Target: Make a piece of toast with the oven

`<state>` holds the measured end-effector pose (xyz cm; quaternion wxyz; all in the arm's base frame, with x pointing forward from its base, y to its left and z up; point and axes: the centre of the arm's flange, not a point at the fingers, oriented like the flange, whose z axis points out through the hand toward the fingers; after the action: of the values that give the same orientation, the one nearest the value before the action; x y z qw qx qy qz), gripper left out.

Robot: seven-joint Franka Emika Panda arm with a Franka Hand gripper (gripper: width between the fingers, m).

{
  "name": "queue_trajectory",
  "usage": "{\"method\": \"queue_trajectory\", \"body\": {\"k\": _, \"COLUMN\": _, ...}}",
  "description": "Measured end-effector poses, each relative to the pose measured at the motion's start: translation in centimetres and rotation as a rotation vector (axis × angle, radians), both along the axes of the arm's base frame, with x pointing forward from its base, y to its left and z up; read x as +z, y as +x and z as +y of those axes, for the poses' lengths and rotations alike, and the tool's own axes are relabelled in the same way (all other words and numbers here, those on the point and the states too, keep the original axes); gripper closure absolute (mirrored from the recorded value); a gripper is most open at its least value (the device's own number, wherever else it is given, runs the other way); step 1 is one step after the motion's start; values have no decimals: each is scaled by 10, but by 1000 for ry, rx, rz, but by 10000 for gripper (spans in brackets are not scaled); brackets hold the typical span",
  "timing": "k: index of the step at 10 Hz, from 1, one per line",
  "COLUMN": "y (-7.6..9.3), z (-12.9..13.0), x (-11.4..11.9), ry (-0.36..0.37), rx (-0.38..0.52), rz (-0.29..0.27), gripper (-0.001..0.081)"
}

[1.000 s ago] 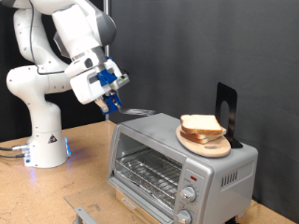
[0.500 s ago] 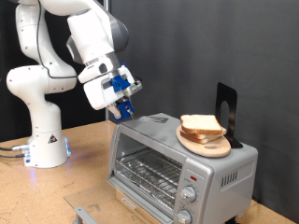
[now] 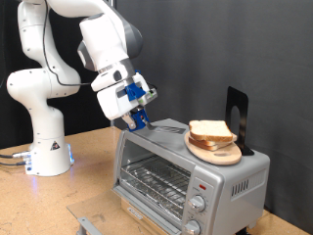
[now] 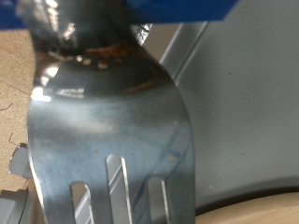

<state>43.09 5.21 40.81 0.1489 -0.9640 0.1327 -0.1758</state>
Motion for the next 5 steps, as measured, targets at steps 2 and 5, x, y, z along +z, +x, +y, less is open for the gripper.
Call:
{"method": "queue_trajectory", "body": {"k": 2, "y": 3, "z": 4, "x": -2, "ry": 0, "rx": 8, "rz": 5, "gripper": 320}}
{"method": "queue_trajectory", "body": {"k": 5, "y": 5, "z": 9, "x": -3, "ry": 6, "rx": 14, "rz": 8, "gripper": 320}}
